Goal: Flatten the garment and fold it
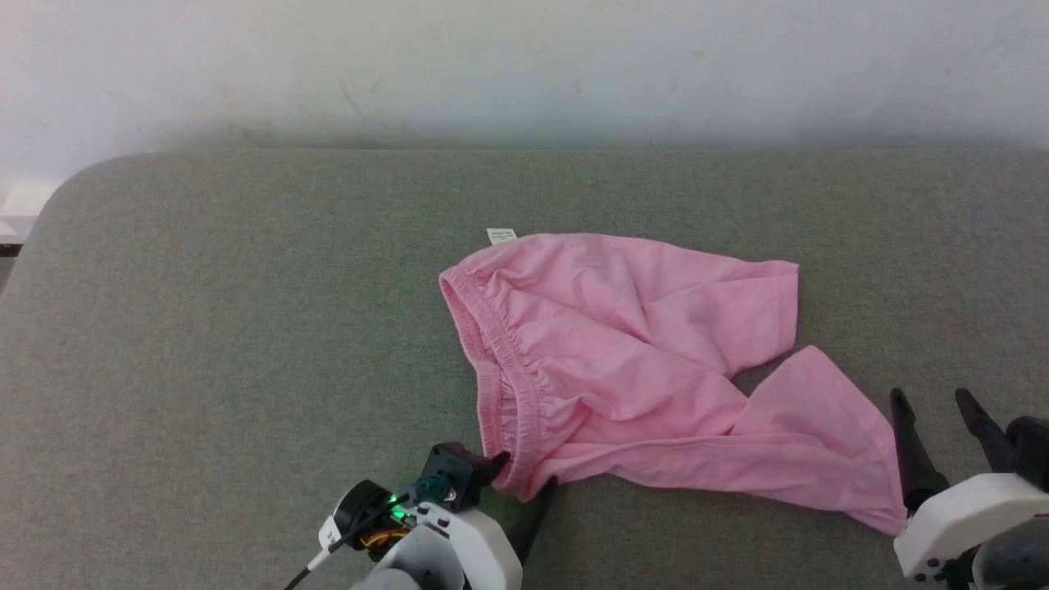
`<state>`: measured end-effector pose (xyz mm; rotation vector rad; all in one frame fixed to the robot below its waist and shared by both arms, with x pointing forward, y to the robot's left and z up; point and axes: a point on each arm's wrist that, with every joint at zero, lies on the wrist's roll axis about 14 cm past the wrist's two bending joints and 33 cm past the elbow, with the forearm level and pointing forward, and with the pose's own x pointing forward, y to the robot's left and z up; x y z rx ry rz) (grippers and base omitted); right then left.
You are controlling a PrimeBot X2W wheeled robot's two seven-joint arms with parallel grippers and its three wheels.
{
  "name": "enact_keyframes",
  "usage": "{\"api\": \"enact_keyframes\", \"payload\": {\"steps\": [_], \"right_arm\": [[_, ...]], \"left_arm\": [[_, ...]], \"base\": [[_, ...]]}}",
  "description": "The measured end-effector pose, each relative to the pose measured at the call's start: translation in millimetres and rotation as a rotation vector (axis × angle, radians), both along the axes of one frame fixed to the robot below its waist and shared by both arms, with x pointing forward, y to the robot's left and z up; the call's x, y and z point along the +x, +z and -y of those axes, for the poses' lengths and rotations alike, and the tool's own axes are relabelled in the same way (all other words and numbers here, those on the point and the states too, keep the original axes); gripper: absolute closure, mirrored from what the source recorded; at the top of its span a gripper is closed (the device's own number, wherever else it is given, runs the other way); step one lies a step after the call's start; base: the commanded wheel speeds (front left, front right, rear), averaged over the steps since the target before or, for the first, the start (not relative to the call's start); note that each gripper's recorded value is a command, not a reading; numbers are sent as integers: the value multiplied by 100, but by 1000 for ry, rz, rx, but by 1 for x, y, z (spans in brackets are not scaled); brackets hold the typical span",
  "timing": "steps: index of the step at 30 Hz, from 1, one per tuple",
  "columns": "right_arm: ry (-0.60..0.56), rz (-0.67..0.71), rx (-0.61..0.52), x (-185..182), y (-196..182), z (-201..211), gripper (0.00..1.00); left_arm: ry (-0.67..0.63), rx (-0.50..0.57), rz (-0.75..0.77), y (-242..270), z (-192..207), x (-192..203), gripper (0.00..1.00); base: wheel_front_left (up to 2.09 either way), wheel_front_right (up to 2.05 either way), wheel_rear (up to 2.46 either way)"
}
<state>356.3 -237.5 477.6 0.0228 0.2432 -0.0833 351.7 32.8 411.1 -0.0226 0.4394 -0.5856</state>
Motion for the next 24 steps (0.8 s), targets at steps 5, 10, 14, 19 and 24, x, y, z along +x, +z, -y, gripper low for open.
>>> {"api": "enact_keyframes", "payload": {"steps": [5,10,14,19,24], "right_arm": [[-10,-21,4,-1,-7,2,0],[-5,-49,8,-1,-14,1,0],[16,-92,8,-5,-22,-5,0],[54,-207,16,-19,-42,-17,0],[113,-309,27,-33,-57,-36,0]], "left_arm": [[14,-40,-28,-3,1,3,100],[78,-92,39,14,-13,13,100],[177,-132,121,34,-38,18,100],[345,-142,152,38,-82,5,100],[452,-126,61,16,-107,-25,100]], "base": [[0,0,0],[0,0,0],[0,0,0],[0,0,0],[0,0,0]]}}
